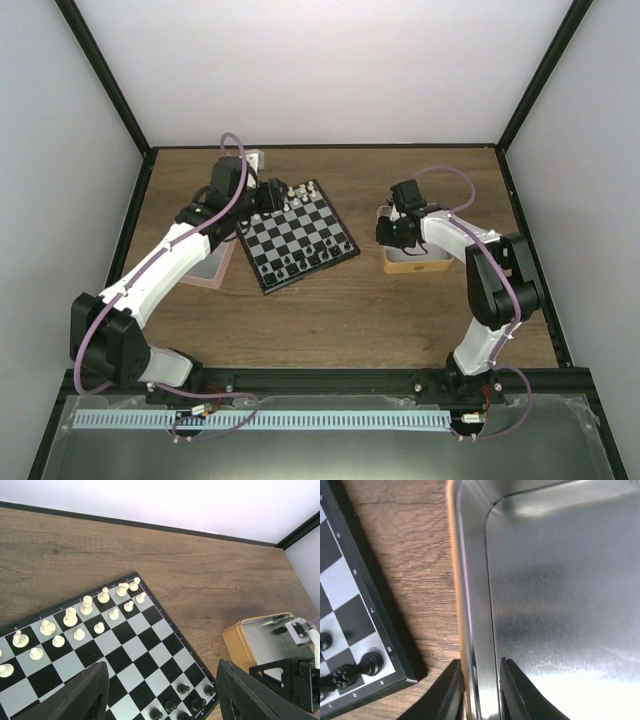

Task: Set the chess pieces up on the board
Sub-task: Adjust the storage box at the center of the board.

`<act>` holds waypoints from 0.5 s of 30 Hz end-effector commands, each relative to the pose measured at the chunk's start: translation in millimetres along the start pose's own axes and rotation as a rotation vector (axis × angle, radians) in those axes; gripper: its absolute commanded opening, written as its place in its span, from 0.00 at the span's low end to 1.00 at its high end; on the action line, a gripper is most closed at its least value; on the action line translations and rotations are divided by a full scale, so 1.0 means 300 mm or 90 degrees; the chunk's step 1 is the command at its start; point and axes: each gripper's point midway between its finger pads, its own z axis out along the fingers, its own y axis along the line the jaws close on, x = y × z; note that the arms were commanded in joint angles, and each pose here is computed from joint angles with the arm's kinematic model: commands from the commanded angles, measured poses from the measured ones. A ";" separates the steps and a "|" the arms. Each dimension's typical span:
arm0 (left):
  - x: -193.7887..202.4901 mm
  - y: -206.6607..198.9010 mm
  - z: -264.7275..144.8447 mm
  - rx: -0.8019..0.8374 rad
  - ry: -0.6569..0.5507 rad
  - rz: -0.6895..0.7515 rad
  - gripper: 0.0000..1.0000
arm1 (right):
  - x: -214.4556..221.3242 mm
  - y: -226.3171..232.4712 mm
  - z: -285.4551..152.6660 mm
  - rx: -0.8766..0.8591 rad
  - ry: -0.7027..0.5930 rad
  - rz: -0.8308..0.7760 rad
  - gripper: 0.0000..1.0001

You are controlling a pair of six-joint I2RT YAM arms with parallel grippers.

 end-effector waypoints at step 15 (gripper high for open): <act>0.001 -0.001 0.000 0.017 -0.003 -0.002 0.61 | -0.205 -0.363 -0.204 0.202 -0.189 0.473 0.37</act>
